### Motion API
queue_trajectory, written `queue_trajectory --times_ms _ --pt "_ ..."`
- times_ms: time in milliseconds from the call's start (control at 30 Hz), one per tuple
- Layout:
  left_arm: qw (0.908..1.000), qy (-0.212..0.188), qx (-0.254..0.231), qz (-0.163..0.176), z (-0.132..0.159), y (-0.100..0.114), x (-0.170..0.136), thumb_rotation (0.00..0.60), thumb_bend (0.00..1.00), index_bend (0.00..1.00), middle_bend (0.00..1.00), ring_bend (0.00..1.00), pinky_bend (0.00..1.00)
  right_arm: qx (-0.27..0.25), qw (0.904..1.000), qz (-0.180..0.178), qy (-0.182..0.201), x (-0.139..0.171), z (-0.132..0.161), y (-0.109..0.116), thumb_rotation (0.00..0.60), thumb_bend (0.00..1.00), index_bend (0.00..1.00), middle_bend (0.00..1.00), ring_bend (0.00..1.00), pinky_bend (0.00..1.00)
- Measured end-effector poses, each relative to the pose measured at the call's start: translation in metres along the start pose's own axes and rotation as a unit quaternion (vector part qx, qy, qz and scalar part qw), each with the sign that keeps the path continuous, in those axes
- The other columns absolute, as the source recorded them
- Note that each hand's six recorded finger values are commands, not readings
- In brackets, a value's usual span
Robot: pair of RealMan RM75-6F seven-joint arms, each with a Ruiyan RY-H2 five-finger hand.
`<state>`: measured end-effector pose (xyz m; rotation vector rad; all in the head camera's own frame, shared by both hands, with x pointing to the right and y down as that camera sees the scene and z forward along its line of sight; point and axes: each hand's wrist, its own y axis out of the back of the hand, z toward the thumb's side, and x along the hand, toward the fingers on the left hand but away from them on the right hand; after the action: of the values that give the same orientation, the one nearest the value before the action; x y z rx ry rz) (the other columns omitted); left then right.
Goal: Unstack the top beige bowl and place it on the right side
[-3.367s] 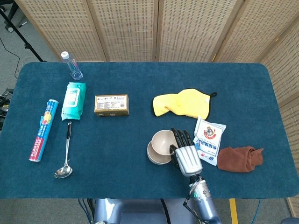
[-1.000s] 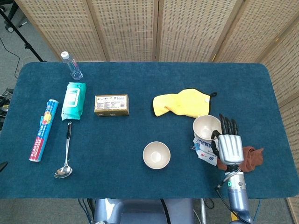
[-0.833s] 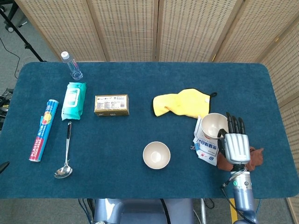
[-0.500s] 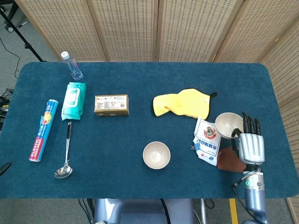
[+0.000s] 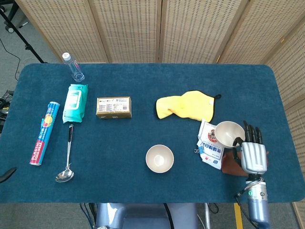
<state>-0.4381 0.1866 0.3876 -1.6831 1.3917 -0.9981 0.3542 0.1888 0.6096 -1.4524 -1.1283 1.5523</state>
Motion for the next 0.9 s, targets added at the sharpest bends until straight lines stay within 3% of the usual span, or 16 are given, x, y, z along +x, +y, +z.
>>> queue_trajectory --times_ms 533,900 --pt "0.9999 0.002 -0.002 -0.013 0.0 -0.011 0.0 0.323 0.1 0.0 0.0 0.0 0.0 0.021 0.997 -0.022 -0.071 -0.018 -0.067 0.026 0.6 0.47 0.57 0.0 0.0 0.0" --pt "0.9997 0.001 -0.008 -0.023 0.006 -0.022 0.002 0.323 0.1 0.0 0.0 0.0 0.0 0.005 0.9973 -0.008 -0.072 -0.028 -0.082 0.017 0.6 0.47 0.57 0.0 0.0 0.0"
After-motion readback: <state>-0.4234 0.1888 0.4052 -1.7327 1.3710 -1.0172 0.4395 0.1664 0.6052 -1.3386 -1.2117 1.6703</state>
